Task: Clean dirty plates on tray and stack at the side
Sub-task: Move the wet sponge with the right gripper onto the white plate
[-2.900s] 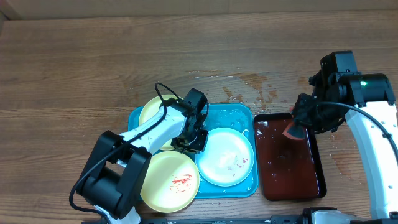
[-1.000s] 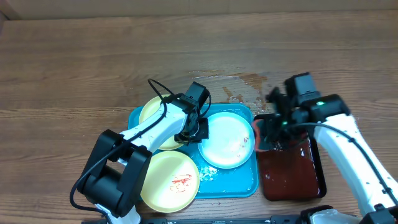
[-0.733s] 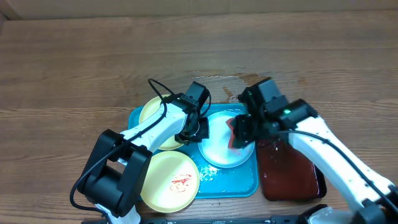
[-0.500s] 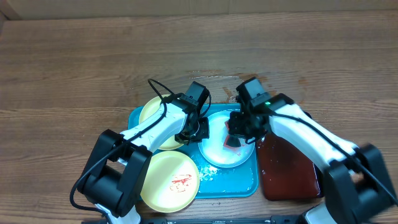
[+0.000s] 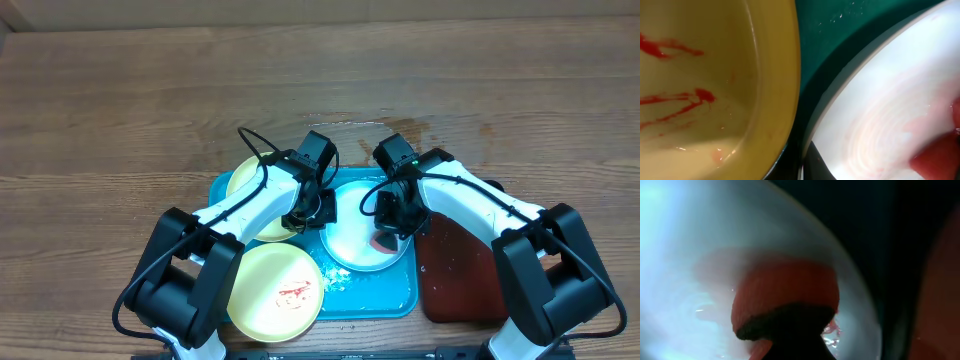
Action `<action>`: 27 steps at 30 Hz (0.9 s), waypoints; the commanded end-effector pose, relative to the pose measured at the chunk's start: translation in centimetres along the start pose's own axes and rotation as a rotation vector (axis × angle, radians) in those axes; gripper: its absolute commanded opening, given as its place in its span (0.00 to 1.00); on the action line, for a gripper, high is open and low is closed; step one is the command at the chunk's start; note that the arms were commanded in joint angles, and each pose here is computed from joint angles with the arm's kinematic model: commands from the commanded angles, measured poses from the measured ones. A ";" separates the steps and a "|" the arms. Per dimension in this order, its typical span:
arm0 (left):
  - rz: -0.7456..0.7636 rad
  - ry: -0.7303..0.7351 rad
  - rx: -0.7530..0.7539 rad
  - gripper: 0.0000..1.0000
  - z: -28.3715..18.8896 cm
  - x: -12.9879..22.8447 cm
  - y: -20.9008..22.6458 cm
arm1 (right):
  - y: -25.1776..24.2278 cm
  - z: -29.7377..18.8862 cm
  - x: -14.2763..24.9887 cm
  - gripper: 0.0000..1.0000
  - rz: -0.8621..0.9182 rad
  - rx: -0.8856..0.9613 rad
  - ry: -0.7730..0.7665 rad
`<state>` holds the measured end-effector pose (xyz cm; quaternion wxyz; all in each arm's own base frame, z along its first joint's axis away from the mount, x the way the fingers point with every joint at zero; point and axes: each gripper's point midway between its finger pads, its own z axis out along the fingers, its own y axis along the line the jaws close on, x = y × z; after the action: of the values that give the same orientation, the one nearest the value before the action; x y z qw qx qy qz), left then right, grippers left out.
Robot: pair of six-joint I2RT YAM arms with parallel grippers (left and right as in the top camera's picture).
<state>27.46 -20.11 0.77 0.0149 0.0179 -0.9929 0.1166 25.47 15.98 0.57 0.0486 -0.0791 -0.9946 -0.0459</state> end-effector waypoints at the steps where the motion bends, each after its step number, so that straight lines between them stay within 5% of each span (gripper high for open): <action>1: 0.004 0.011 0.005 0.04 0.3 -0.1 -0.4 | -3.6 0.7 -0.5 0.04 0.011 0.181 -0.046; 6: 0.004 0.012 0.005 0.04 0.3 -0.1 -0.4 | -2.3 0.7 -1.6 0.04 -0.004 0.127 -0.084; 15: 0.009 0.014 0.007 0.04 0.3 0.0 -0.5 | 3.0 0.3 -4.9 0.04 -0.376 -0.056 -0.228; 27: 0.015 0.017 0.007 0.04 0.4 0.1 -0.5 | 8.8 0.8 1.1 0.04 -0.720 -0.236 -0.115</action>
<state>27.59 -19.92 0.71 0.0127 0.0194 -0.9934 0.1122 28.45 22.46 1.15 -0.0676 0.2100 -0.9670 -0.1272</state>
